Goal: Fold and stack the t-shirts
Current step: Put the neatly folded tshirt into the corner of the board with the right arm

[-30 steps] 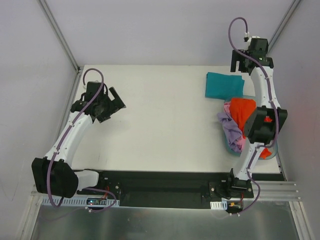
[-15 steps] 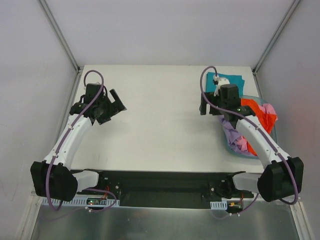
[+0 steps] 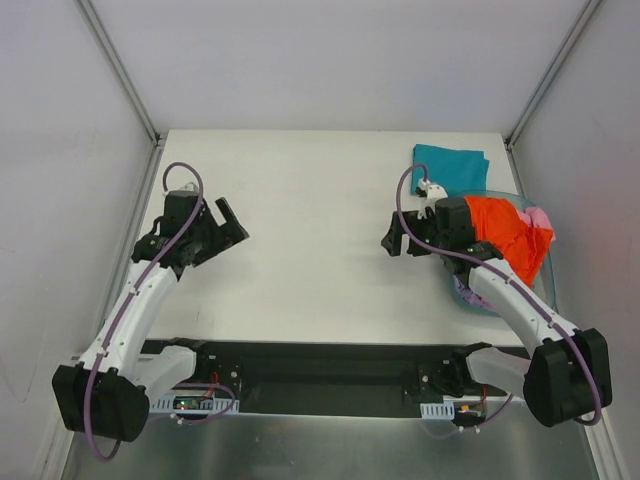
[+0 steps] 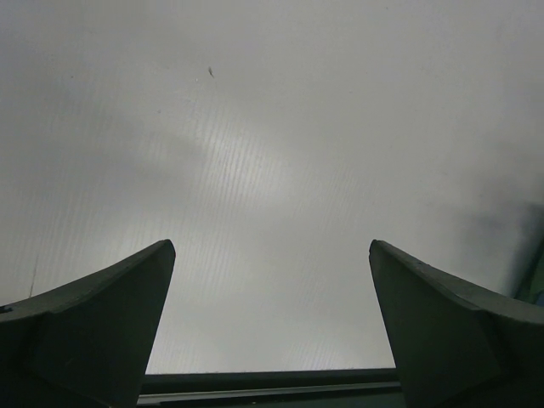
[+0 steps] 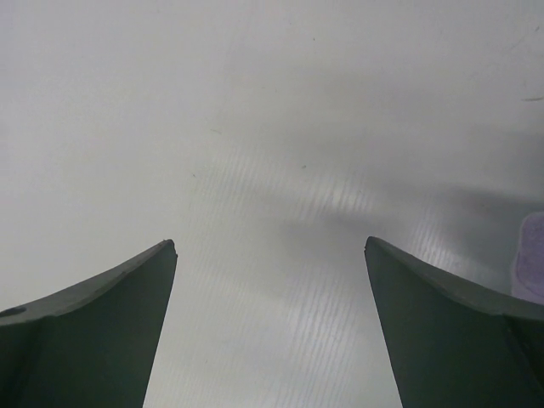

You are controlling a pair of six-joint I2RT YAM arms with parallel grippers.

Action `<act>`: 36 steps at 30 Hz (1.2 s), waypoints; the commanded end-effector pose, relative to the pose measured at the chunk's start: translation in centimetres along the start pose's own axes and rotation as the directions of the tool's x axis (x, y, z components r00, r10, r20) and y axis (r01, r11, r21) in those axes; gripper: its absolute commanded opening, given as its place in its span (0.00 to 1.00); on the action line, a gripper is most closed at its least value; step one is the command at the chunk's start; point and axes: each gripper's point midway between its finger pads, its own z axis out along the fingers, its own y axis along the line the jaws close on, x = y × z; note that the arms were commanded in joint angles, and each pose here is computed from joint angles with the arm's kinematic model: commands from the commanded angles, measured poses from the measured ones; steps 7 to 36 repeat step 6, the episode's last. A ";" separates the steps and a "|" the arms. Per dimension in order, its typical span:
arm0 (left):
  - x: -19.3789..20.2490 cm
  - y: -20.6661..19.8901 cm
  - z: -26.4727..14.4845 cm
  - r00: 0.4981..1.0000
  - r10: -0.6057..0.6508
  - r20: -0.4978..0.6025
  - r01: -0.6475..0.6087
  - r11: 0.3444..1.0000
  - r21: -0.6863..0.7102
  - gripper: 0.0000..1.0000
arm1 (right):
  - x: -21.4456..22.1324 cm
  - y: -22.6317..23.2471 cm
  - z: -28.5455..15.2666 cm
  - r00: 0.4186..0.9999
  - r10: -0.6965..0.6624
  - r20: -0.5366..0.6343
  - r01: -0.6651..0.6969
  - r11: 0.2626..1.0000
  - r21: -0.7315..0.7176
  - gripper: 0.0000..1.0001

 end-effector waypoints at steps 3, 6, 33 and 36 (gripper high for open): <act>-2.0 0.1 -1.0 0.991 0.025 0.128 -0.027 1.000 0.016 0.99 | -4.3 2.1 -0.4 0.988 -0.009 0.156 0.023 0.996 -0.085 0.97; -2.2 0.1 -1.3 0.989 0.020 0.147 -0.022 1.000 0.017 0.99 | -4.6 2.4 -0.2 0.987 -0.016 0.160 0.032 0.994 -0.102 0.97; -2.2 0.1 -1.3 0.989 0.020 0.147 -0.022 1.000 0.017 0.99 | -4.6 2.4 -0.2 0.987 -0.016 0.160 0.032 0.994 -0.102 0.97; -2.2 0.1 -1.3 0.989 0.020 0.147 -0.022 1.000 0.017 0.99 | -4.6 2.4 -0.2 0.987 -0.016 0.160 0.032 0.994 -0.102 0.97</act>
